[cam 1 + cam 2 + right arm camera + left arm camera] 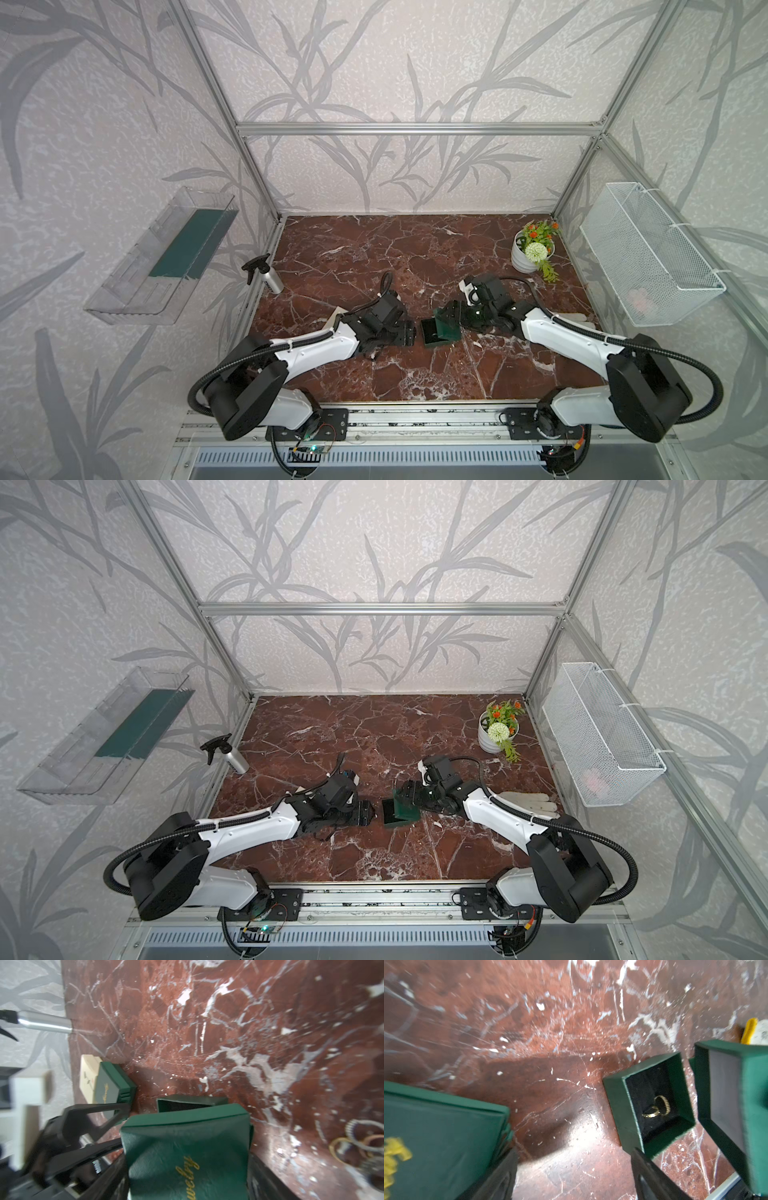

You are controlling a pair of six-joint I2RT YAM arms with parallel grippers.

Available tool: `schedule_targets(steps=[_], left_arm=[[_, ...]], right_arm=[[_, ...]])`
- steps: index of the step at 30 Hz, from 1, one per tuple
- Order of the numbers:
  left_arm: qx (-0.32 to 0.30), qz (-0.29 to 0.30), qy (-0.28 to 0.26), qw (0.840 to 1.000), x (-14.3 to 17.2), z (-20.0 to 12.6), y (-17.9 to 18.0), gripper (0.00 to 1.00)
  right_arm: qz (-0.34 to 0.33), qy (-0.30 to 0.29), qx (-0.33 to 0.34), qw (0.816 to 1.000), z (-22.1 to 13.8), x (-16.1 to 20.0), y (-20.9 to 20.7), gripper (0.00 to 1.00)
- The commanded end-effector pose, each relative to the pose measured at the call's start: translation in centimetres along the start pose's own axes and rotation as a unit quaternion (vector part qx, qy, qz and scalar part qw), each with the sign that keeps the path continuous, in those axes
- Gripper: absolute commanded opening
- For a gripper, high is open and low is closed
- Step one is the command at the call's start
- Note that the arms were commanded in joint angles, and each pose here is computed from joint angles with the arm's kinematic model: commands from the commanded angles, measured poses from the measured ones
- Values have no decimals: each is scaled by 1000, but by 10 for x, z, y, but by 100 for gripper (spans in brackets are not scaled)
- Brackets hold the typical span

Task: Take the rings out of the lift-off lid box
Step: Place the jewelry box at the center of the board, then place the lid at the center of the board.

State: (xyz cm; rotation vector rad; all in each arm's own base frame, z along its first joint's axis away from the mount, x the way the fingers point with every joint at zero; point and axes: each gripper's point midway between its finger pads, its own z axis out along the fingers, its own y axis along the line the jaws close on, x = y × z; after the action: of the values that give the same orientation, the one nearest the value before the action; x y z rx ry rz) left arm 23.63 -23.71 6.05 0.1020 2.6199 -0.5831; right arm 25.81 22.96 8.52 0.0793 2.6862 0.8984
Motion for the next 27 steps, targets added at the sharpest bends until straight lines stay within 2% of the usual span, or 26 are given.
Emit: schedule_targets(steps=[1,7,14,17,20,27], left_arm=[[-18,8,-22,1000,-5,-13,8,83],[-8,0,-54,998,-18,-28,3,86],[-8,0,-72,997,-26,-30,1,88],[2,-7,-79,997,-29,-30,-2,88],[9,-9,-79,997,-29,-29,-5,88],[9,0,-86,996,-34,-25,-6,88]], right_arm=[[-24,-20,46,998,-14,-12,-3,66],[-57,-47,114,991,-23,-43,-6,66],[-85,-16,213,973,1,-67,-26,66],[-91,-9,226,970,13,-74,-29,66],[-92,4,235,968,28,-75,-35,71],[-94,1,256,962,30,-80,-41,79]])
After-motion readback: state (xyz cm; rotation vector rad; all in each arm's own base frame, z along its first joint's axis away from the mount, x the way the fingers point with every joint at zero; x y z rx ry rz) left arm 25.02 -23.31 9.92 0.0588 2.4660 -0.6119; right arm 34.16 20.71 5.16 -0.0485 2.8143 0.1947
